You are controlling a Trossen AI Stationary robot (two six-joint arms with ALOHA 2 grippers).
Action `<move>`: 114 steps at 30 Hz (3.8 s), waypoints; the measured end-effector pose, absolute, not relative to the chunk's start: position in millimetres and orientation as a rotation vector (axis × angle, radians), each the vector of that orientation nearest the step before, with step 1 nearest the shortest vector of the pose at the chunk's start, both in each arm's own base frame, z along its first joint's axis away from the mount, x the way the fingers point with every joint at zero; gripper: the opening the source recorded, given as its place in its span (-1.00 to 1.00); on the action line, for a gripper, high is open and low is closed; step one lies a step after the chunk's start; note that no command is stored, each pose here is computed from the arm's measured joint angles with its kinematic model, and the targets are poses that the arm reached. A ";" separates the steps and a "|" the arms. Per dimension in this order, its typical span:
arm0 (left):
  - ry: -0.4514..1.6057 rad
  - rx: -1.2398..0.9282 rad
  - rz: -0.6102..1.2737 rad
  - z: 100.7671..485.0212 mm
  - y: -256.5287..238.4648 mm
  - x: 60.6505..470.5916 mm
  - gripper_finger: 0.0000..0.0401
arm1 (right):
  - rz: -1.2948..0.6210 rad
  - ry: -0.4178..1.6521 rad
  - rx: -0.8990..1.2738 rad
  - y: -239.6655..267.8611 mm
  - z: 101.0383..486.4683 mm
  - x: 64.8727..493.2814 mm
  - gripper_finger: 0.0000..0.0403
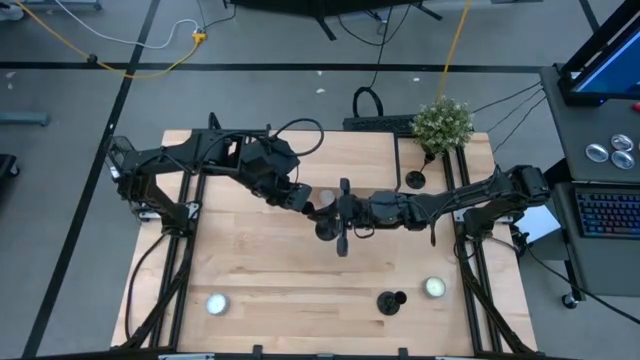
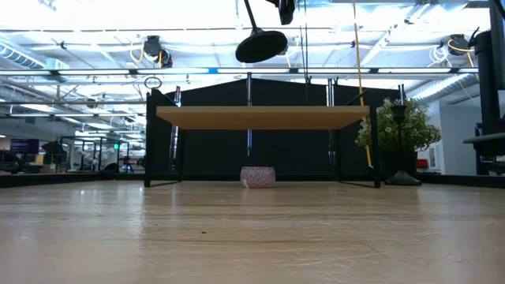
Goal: Pick & Place candle stick holders
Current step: Put the top left black candle holder on the shelf, then put the top black candle holder on the shelf
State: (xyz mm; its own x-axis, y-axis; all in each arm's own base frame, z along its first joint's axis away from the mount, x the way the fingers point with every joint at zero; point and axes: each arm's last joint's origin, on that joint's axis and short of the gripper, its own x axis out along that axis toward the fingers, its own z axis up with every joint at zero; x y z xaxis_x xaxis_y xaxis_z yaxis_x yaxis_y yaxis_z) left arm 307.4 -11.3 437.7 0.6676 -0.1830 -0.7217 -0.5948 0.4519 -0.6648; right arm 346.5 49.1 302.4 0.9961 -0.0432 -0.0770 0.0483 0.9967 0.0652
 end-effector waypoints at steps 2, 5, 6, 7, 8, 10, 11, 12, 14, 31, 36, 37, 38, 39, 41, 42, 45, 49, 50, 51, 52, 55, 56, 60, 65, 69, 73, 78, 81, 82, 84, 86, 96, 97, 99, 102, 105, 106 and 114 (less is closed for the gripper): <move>0.832 -1.093 0.287 438.1 -9.6 307.8 -1.00 | -0.047 0.076 0.072 49.1 302.3 346.4 -0.96; 0.814 -1.077 0.276 439.2 -6.6 309.0 -0.95 | -0.054 0.074 0.079 48.8 302.5 346.5 -0.96; 0.810 -1.071 0.272 439.5 -5.9 309.3 -0.91 | -0.056 0.073 0.082 48.7 302.6 346.4 -0.96; 0.805 -1.061 0.266 439.8 -4.9 309.6 -0.85 | -0.056 0.074 0.084 48.7 302.6 346.4 -0.96; 0.803 -1.051 0.258 440.1 -4.1 309.9 -0.80 | -0.057 0.075 0.084 48.7 302.4 346.4 -0.96; 0.792 -1.038 0.246 440.8 -2.2 310.7 -0.66 | -0.060 0.079 0.083 48.4 302.0 346.4 -0.96; 0.787 -1.034 0.240 441.3 -1.4 311.1 -0.59 | -0.061 0.079 0.084 48.4 302.0 346.4 -0.96; 0.782 -1.031 0.232 441.7 -0.6 311.5 -0.51 | -0.062 0.079 0.088 48.3 302.0 346.4 -0.96; 0.777 -1.025 0.206 442.8 0.7 312.3 -0.36 | -0.063 0.080 0.098 48.0 301.9 346.4 -0.96; 0.646 -0.671 0.404 469.2 23.8 258.9 0.13 | -0.387 0.044 0.007 18.3 338.9 312.2 -0.96; 0.637 -0.592 0.493 472.4 20.5 244.8 0.12 | -0.587 0.003 -0.038 -16.6 356.3 294.8 -0.96; 0.635 -0.578 0.506 472.8 18.6 243.1 0.12 | -0.623 0.000 -0.037 -25.1 357.4 292.5 -0.96; 0.648 -0.559 0.524 471.7 16.2 241.1 0.12 | -0.659 -0.015 -0.032 -34.4 359.4 290.8 -0.96; 0.655 -0.540 0.538 470.9 13.2 240.3 0.12 | -0.691 -0.021 -0.031 -43.3 360.5 289.4 -0.96; 0.646 -0.503 0.559 470.8 7.1 240.0 0.12 | -0.752 -0.015 -0.026 -59.5 359.6 286.7 -0.96; 0.646 -0.483 0.571 469.2 4.0 240.3 0.12 | -0.777 -0.012 -0.019 -67.1 358.5 285.4 -0.96; 0.654 -0.443 0.584 459.5 -6.5 244.3 0.12 | -0.843 -0.009 0.021 -87.4 350.2 279.6 -0.96; 0.650 -0.435 0.606 442.0 -18.4 243.8 0.12 | -0.903 -0.002 0.098 -108.2 326.0 271.4 -0.96; 0.648 -0.436 0.613 436.5 -20.8 242.9 0.12 | -0.917 -0.006 0.112 -112.0 319.9 269.1 -0.96; 0.648 -0.438 0.617 430.0 -22.8 242.5 0.12 | -0.929 -0.022 0.126 -114.7 314.6 267.1 -0.96; 0.643 -0.444 0.617 423.9 -24.6 243.2 0.12 | -0.938 -0.040 0.137 -117.2 310.0 264.8 -0.96; 0.621 -0.461 0.601 407.1 -28.7 244.6 0.12 | -0.974 -0.055 0.142 -122.2 295.1 258.3 -0.96; 0.609 -0.468 0.593 402.8 -30.0 244.6 0.12 | -0.998 -0.051 0.140 -123.3 290.4 256.5 -0.96; 0.546 -0.493 0.555 388.6 -33.3 243.2 0.12 | -1.056 -0.056 0.129 -125.9 283.3 251.7 -0.96; 0.487 -0.521 0.522 372.8 -34.1 239.2 0.12 | -1.059 -0.021 0.093 -125.7 279.7 251.2 -0.96; 0.454 -0.557 0.516 364.0 -32.9 233.2 0.12 | -1.101 0.000 0.054 -126.2 279.9 250.1 -0.96; 0.439 -0.573 0.512 360.0 -32.3 230.4 0.12 | -1.108 0.001 0.054 -126.7 278.8 250.7 -0.96; 0.450 -0.569 0.507 358.2 -32.6 230.6 0.12 | -1.142 0.016 0.081 -128.8 274.7 249.9 -0.96; 0.450 -0.569 0.505 358.3 -32.6 230.5 0.12 | -1.149 0.012 0.090 -130.1 271.4 248.3 -0.96; 0.451 -0.568 0.505 358.2 -32.6 230.7 0.12 | -1.150 0.014 0.091 -129.8 269.4 247.6 -0.96; 0.451 -0.568 0.505 358.2 -32.6 230.7 0.12 | -1.149 0.007 0.109 -129.3 266.2 246.8 -0.95; 0.451 -0.568 0.504 358.2 -32.6 230.6 0.12 | -1.150 -0.003 0.133 -128.8 262.6 245.6 -0.95; 0.460 -0.573 0.488 358.1 -33.1 230.7 0.12 | -1.144 -0.024 0.156 -127.6 257.1 243.5 -0.87; 0.461 -0.573 0.488 358.0 -33.1 230.8 0.12 | -1.144 -0.016 0.155 -127.5 255.9 243.7 -0.85; 0.461 -0.573 0.487 358.0 -33.2 230.8 0.12 | -1.143 -0.011 0.154 -127.2 255.2 243.8 -0.81; 0.461 -0.573 0.487 358.0 -33.2 230.8 0.12 | -1.111 -0.009 0.157 -126.8 255.5 244.5 -0.72; 0.462 -0.568 0.486 358.0 -33.2 230.8 0.12 | -1.091 -0.007 0.158 -126.5 255.5 245.1 -0.61; 0.463 -0.567 0.485 358.0 -33.2 230.8 0.12 | -1.091 -0.009 0.158 -126.5 255.6 245.1 -0.57; 0.464 -0.560 0.483 358.0 -33.2 230.8 0.12 | -1.092 0.015 0.118 -126.2 256.4 244.4 -0.21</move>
